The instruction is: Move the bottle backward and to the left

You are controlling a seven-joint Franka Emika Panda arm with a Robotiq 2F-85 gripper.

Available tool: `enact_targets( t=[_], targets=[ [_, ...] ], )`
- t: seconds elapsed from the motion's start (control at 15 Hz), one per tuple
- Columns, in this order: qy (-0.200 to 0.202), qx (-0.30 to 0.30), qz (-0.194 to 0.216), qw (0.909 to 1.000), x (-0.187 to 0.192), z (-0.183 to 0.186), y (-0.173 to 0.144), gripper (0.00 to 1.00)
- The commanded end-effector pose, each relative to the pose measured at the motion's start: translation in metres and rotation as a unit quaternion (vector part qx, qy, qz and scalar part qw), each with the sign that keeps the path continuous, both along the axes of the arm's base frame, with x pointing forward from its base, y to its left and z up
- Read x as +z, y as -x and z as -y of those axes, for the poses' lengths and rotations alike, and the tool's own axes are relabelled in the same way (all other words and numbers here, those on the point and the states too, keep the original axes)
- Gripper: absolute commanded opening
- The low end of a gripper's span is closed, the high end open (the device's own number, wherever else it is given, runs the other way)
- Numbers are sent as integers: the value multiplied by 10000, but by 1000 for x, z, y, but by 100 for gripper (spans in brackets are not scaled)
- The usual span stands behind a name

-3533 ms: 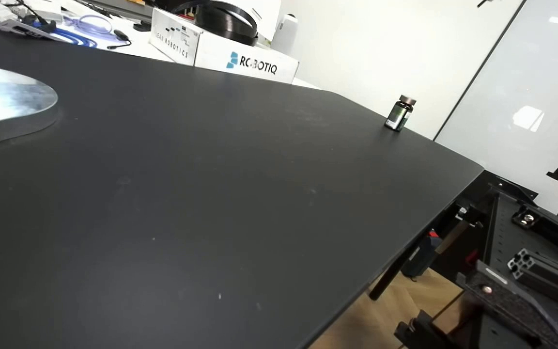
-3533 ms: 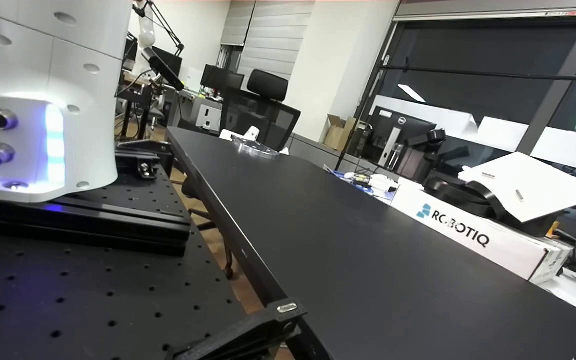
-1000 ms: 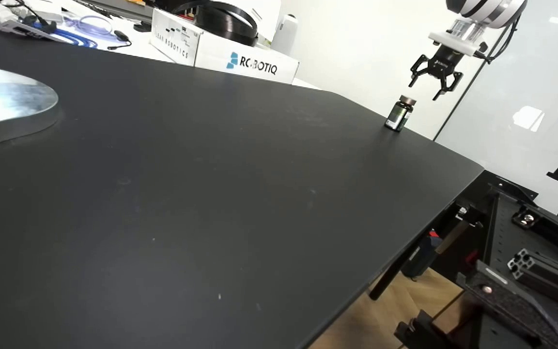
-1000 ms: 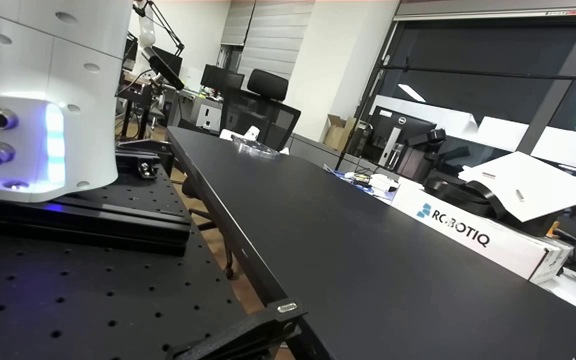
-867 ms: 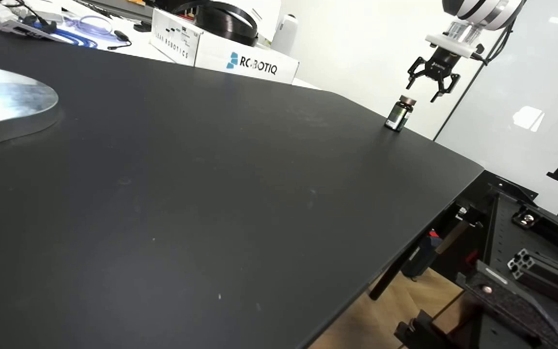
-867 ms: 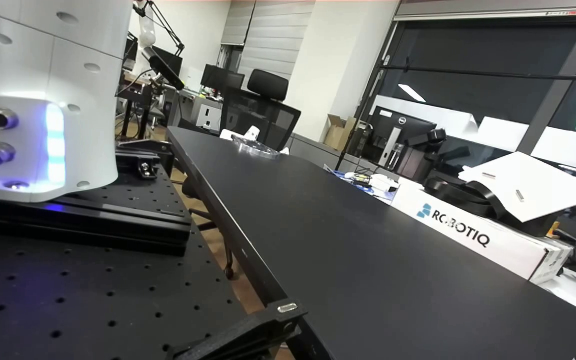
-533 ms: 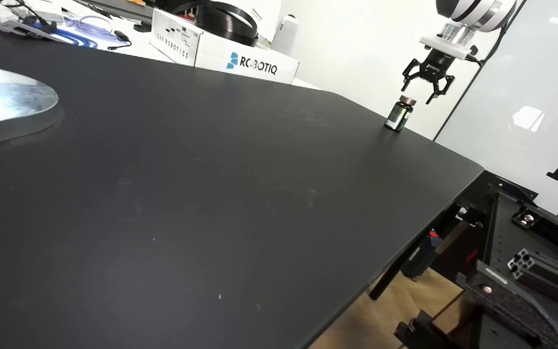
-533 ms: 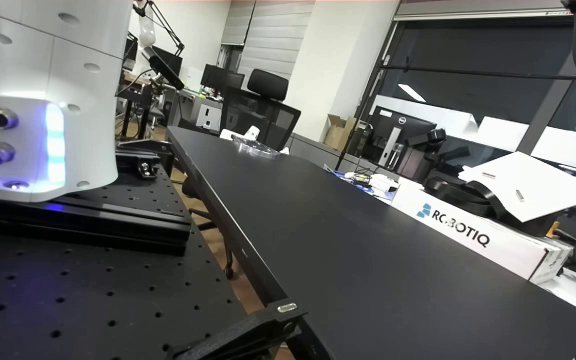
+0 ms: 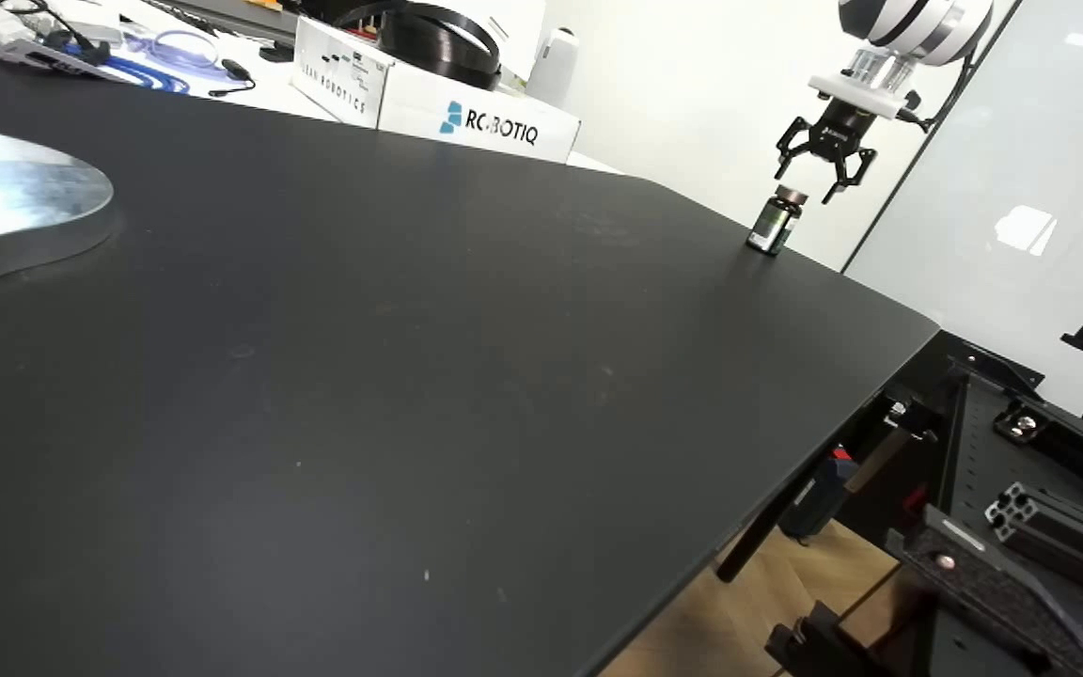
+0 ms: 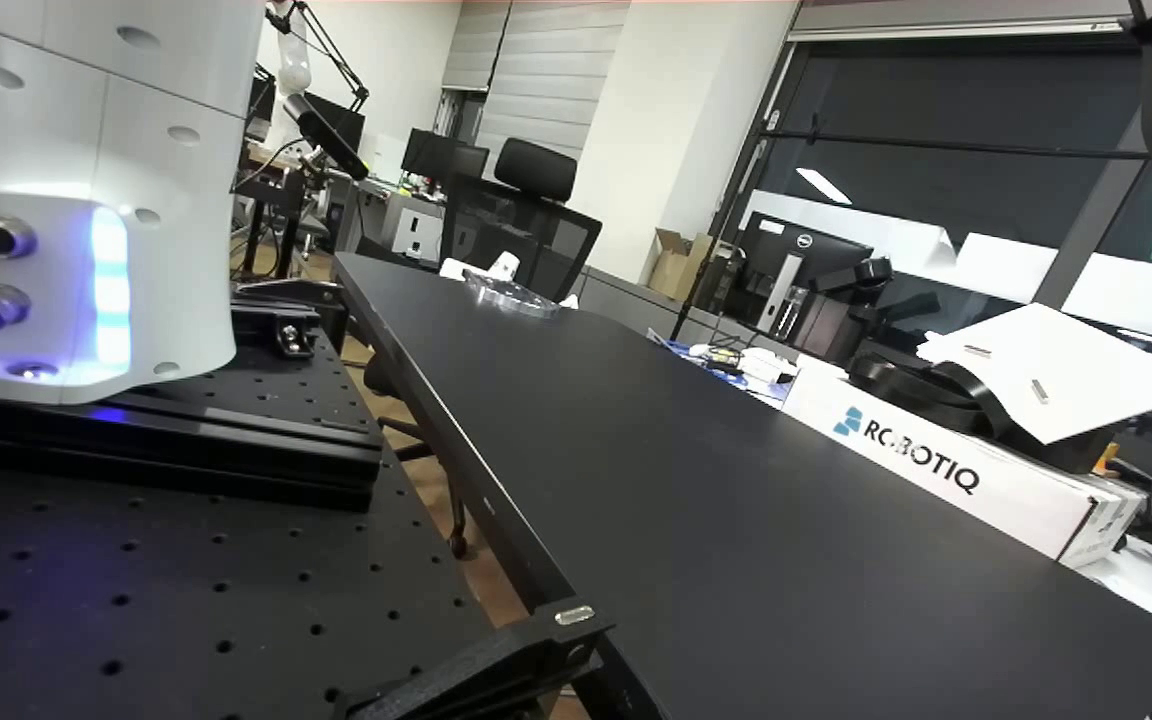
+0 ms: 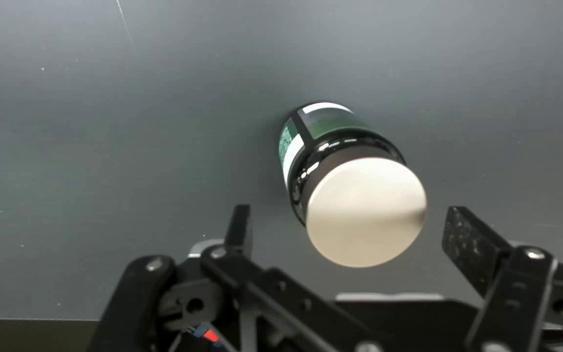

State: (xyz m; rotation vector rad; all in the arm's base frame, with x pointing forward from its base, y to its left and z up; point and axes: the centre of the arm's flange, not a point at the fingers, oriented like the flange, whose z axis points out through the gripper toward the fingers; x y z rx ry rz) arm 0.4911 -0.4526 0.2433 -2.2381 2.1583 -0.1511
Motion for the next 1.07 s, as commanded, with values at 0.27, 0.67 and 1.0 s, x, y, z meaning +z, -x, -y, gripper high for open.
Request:
enact_targets(
  t=[0.27,0.67,1.0],
  targets=[
    [19,-90,-135,9999,-6,7,-10,100],
    [-18,-87,-124,9999,-3,3,-7,45],
    [-115,-13,-30,9999,20,-7,1,36]
  ],
)
